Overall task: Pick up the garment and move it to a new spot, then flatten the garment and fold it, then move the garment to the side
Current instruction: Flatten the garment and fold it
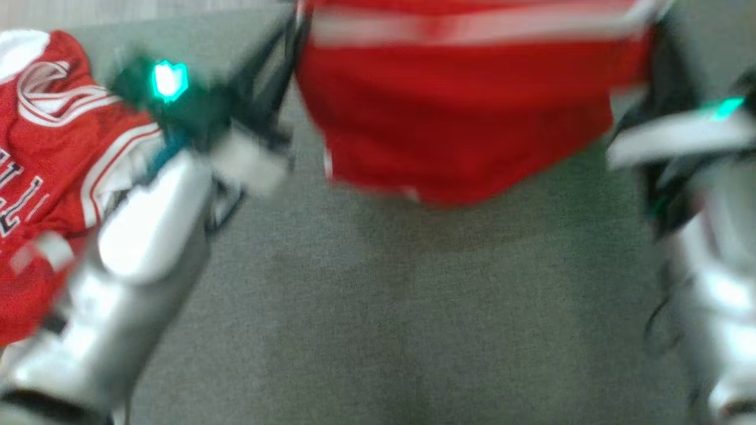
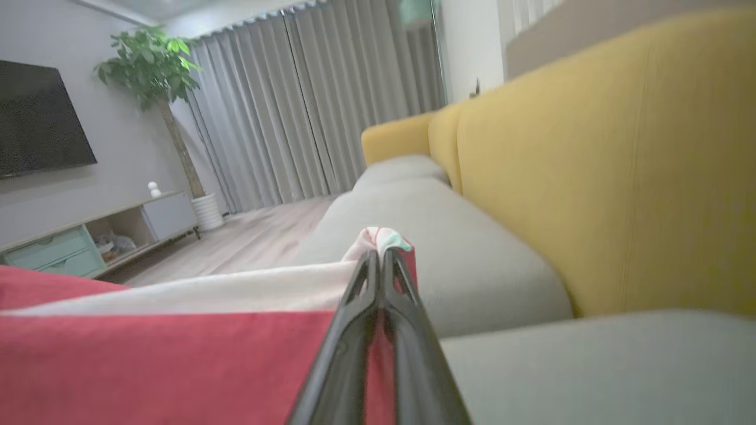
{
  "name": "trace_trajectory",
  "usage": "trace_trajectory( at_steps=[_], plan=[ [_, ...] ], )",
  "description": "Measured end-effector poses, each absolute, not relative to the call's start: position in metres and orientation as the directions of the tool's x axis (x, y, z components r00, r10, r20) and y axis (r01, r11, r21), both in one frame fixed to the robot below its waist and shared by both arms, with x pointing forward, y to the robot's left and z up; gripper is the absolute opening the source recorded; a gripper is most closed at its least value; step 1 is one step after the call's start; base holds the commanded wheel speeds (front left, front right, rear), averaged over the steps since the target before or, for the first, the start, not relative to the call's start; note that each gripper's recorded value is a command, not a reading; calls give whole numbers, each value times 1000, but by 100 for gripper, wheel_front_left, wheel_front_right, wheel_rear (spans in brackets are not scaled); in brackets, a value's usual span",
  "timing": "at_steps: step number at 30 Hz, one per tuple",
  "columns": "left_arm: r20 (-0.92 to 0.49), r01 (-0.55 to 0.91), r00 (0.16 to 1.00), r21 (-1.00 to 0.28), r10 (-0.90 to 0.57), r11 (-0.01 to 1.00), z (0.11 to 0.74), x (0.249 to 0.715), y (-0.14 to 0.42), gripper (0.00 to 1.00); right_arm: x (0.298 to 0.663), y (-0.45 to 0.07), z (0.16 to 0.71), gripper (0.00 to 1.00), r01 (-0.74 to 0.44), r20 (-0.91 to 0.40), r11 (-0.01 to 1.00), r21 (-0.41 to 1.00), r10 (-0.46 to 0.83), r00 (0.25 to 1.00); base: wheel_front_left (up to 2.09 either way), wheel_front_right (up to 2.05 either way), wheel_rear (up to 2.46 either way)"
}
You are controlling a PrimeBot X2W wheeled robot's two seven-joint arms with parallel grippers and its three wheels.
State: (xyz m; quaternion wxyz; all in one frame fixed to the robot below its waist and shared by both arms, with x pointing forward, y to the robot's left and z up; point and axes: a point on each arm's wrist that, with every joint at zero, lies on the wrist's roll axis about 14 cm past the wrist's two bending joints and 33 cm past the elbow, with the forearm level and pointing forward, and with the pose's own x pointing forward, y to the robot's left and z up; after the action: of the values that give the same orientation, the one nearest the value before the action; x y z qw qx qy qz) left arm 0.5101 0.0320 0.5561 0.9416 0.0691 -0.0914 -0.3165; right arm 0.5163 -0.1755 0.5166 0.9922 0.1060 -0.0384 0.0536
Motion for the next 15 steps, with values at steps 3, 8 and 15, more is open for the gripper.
trace_trajectory(
  at_steps=[3, 8, 15],
  plan=[
    [254, 583, 729, 256, -636, 771, 611, 535, 15, 0, 551, -199, 576, 0, -112, 230, 987, 112, 83, 970, 0, 0, 0],
    [503, 545, 586, 336, -636, 768, 712, 563, -14, 0, 596, -231, 696, 0, -55, 512, 998, -12, 54, 857, 0, 0, 0],
    [442, 603, 644, 208, -624, 770, 648, 583, -20, 0, 609, -236, 643, 0, -34, 425, 999, -32, 45, 904, 0, 0, 0]
  ],
)
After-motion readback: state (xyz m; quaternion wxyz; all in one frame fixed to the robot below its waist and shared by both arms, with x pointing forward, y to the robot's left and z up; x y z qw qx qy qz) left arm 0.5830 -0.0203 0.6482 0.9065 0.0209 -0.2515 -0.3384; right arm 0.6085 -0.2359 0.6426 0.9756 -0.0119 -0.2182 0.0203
